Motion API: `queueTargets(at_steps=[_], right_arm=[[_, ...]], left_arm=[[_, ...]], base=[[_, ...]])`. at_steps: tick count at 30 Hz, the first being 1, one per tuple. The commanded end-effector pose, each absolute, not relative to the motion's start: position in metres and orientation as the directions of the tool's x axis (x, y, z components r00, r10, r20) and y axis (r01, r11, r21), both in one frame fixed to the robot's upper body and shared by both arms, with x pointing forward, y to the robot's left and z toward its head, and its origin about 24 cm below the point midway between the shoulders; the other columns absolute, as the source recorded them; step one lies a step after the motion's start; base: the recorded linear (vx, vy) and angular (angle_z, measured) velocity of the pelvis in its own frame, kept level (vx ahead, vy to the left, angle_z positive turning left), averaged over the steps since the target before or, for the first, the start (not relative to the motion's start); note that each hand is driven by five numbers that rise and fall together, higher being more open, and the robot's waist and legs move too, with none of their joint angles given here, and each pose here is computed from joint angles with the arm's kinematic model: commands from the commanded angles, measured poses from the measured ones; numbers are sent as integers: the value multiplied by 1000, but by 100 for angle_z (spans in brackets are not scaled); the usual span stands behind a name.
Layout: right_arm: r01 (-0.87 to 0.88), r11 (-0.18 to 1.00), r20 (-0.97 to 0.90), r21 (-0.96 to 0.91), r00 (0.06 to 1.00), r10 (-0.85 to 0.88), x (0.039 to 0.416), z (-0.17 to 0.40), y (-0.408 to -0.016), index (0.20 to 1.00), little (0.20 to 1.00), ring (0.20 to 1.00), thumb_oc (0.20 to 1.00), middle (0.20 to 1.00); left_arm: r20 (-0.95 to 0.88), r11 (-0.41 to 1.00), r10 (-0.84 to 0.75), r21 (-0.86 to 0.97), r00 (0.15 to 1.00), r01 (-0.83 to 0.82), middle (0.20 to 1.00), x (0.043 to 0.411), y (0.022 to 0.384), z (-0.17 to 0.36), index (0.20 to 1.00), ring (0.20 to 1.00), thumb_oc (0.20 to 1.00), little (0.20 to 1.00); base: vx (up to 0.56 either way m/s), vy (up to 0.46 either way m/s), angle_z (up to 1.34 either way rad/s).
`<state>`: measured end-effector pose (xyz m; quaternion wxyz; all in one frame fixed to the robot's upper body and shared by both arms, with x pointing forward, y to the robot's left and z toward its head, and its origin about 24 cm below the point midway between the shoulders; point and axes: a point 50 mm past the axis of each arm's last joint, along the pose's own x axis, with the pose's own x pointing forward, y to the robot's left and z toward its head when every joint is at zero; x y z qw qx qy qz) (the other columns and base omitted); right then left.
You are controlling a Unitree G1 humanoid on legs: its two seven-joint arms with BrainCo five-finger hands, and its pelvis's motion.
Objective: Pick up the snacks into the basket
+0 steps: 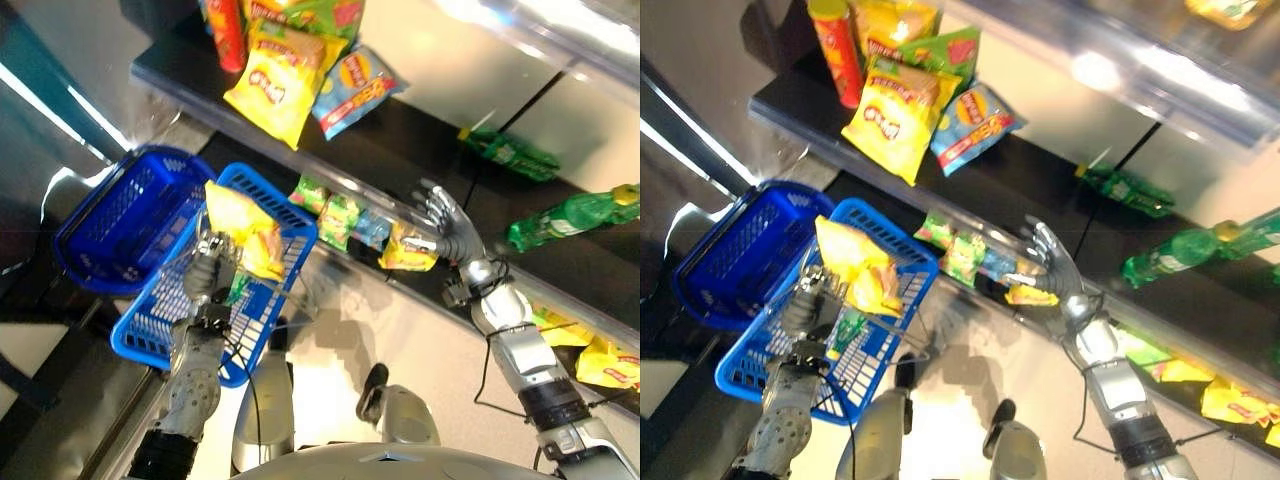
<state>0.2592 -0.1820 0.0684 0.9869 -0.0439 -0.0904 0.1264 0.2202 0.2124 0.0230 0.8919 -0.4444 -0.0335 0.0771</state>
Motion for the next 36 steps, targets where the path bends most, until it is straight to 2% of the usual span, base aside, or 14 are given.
queueTargets(at_steps=[1, 7, 8, 9, 10, 14, 19, 20, 21, 22, 30, 36], right_arm=[[-267, 963, 187, -37, 945, 269, 257, 64, -187, 1000, 1000, 1000, 1000, 1000], [-245, 965, 62, 90, 969, 240, 246, 29, -186, 1000, 1000, 1000, 1000, 1000], [-227, 965, -15, 134, 973, 231, 240, 10, -184, 1000, 1000, 1000, 1000, 1000], [-227, 965, -15, 134, 973, 231, 240, 10, -184, 1000, 1000, 1000, 1000, 1000], [-178, 970, -121, 165, 972, 199, 232, -15, -185, 1000, 1000, 1000, 1000, 1000], [-118, 980, -252, 162, 955, 157, 219, -44, -184, 1000, 1000, 1000, 1000, 1000], [83, 974, -481, 211, 876, 29, 186, -96, -183, 1000, 1000, 1000, 1000, 1000], [84, 974, -481, 211, 876, 29, 186, -96, -183, 1000, 1000, 1000, 1000, 1000], [177, 957, -563, 228, 826, -19, 171, -113, -183, 1000, 1000, 1000, 1000, 1000], [200, 952, -585, 231, 810, -28, 166, -118, -183, 1000, 1000, 1000, 1000, 1000], [349, 923, -704, 163, 697, -139, 150, -139, -186, 1000, 1000, 1000, 1000, 1000], [439, 877, -734, 196, 659, -166, 146, -144, -181, 1000, 1000, 1000, 1000, 1000]], left_arm=[[299, 673, 130, -727, 945, 137, 200, 231, 203, 65, 200, 200, 200, 200], [156, 707, 185, -707, 970, -21, 200, 226, 211, 29, 200, 200, 200, 200], [97, 710, 204, -699, 974, -79, 200, 223, 213, 16, 200, 200, 200, 200], [97, 711, 205, -699, 974, -80, 200, 223, 213, 16, 200, 200, 200, 200], [33, 729, 229, -668, 973, -149, 200, 219, 217, 2, 200, 200, 200, 200], [-42, 747, 261, -623, 964, -229, 200, 214, 221, -14, 200, 200, 200, 200], [-238, 737, 311, -552, 920, -391, 200, 202, 222, -55, 200, 200, 200, 200], [-238, 737, 311, -552, 920, -391, 200, 202, 222, -55, 200, 200, 200, 200], [-327, 740, 320, -500, 889, -450, 200, 192, 223, -73, 200, 200, 200, 200], [-353, 735, 325, -490, 877, -470, 200, 189, 222, -79, 200, 200, 200, 200], [-558, 728, 306, -385, 771, -567, 200, 163, 213, -118, 200, 200, 200, 200], [-583, 721, 276, -400, 764, -566, 200, 159, 199, -123, 200, 200, 200, 200]], base=[[27, 1, -29], [35, 6, -38], [17, 3, -39], [4, 8, -39], [-11, 9, -31], [21, 6, -30], [35, -1, -18], [32, 15, -21], [34, 1, -13], [34, 1, -6], [16, 7, -11], [9, 5, -2]])
